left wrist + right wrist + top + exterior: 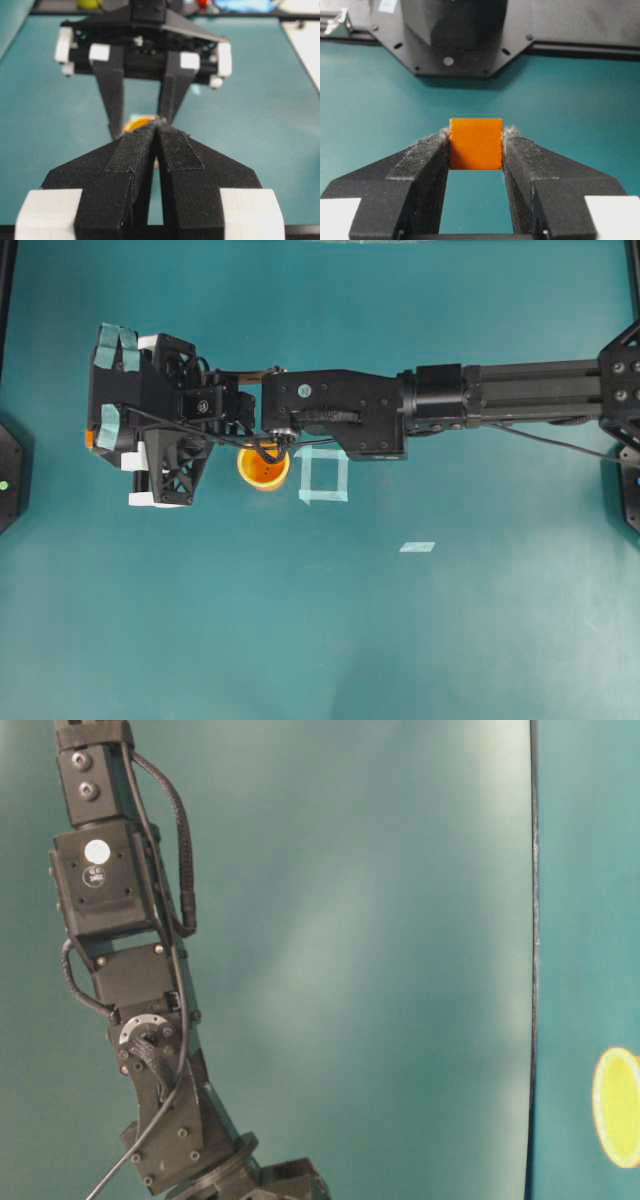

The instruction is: Move the block to the left with right arm.

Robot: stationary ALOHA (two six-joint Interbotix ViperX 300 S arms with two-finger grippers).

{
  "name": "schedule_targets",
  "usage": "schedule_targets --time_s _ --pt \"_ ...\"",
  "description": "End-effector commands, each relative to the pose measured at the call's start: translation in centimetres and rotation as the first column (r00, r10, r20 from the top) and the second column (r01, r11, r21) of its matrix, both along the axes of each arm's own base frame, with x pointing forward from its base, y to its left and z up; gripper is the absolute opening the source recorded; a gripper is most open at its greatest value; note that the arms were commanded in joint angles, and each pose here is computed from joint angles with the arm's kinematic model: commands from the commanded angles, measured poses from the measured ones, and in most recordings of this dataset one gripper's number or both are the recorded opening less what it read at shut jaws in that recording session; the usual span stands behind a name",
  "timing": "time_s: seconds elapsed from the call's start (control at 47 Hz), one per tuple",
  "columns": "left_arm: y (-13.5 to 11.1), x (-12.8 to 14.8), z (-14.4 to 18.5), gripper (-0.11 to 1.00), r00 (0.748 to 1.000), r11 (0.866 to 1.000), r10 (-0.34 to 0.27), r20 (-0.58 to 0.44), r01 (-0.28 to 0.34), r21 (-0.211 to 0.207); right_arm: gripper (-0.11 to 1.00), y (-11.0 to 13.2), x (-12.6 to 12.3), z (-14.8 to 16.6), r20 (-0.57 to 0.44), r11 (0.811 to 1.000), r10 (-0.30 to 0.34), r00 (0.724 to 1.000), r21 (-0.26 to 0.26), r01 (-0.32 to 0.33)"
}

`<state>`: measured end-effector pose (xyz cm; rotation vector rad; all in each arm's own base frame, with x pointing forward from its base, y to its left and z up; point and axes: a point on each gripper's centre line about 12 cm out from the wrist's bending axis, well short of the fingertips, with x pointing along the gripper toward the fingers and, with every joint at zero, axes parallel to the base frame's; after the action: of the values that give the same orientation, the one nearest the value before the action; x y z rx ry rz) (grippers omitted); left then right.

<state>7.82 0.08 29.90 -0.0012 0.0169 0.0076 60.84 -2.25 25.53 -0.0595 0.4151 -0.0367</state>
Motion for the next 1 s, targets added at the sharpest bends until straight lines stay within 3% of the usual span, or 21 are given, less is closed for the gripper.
schedule_targets --time_s 0.0,0.979 --pt "0.03 -0.27 1.06 0.00 1.000 1.000 0.004 0.029 -0.004 0.000 0.39 0.11 -0.04 2.58 0.060 1.000 0.001 0.998 0.004 -0.001" --pt "0.03 -0.27 1.02 0.00 1.000 1.000 0.004 0.026 -0.004 0.001 0.39 0.12 -0.02 2.64 0.066 1.000 0.000 0.998 0.005 -0.001"
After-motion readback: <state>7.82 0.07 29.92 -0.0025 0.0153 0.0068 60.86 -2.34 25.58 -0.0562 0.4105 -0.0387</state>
